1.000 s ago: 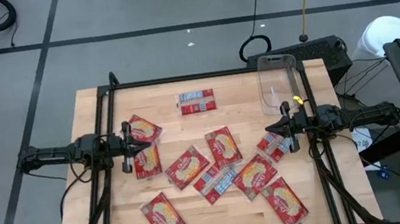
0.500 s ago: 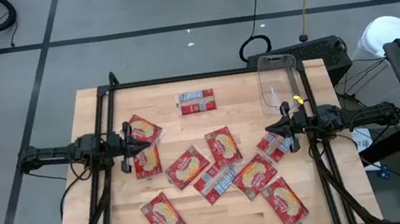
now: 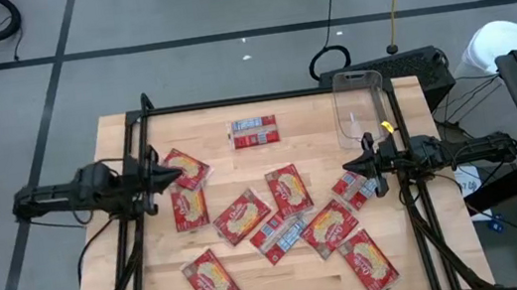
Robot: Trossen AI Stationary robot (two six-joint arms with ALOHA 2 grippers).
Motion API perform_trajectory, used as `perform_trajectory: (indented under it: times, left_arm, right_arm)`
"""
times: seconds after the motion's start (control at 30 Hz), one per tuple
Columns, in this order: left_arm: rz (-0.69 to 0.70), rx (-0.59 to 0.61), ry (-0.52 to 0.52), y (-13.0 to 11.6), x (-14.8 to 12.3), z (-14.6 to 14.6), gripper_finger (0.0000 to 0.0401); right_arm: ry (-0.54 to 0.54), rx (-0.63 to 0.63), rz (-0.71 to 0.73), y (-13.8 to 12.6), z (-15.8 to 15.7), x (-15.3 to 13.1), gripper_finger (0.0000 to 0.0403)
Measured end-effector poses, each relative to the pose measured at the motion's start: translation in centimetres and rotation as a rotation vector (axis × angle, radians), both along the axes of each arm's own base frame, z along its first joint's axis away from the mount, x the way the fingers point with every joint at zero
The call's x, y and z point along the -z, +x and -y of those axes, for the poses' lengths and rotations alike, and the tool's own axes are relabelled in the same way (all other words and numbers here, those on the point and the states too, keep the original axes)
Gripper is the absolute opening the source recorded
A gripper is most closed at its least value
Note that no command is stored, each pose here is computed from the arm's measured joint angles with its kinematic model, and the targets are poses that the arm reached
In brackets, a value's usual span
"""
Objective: Sort popcorn bags into baskets
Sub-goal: Put the red popcorn bag into the transparent bin
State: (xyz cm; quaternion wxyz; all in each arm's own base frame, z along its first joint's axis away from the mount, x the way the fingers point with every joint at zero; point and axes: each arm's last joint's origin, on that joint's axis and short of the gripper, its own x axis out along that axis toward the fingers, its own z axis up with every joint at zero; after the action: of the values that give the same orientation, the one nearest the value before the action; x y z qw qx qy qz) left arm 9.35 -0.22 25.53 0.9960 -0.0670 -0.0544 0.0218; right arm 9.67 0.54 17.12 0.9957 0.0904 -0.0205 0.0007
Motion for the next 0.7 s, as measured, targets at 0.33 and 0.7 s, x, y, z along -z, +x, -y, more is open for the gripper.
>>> perform_trajectory:
  times: [0.33,0.7]
  left_arm:
    - [-0.177,-0.005,0.153,2.1,-7.9,0.1,0.0026]
    - [-0.432,-0.110,0.241,7.8,-5.7,-0.2,0.0026]
  right_arm:
    - [0.055,0.095,0.009,0.0,0.3,-0.1,0.0000]
    - [0.106,0.153,-0.006,0.4,0.4,-0.1,0.0000]
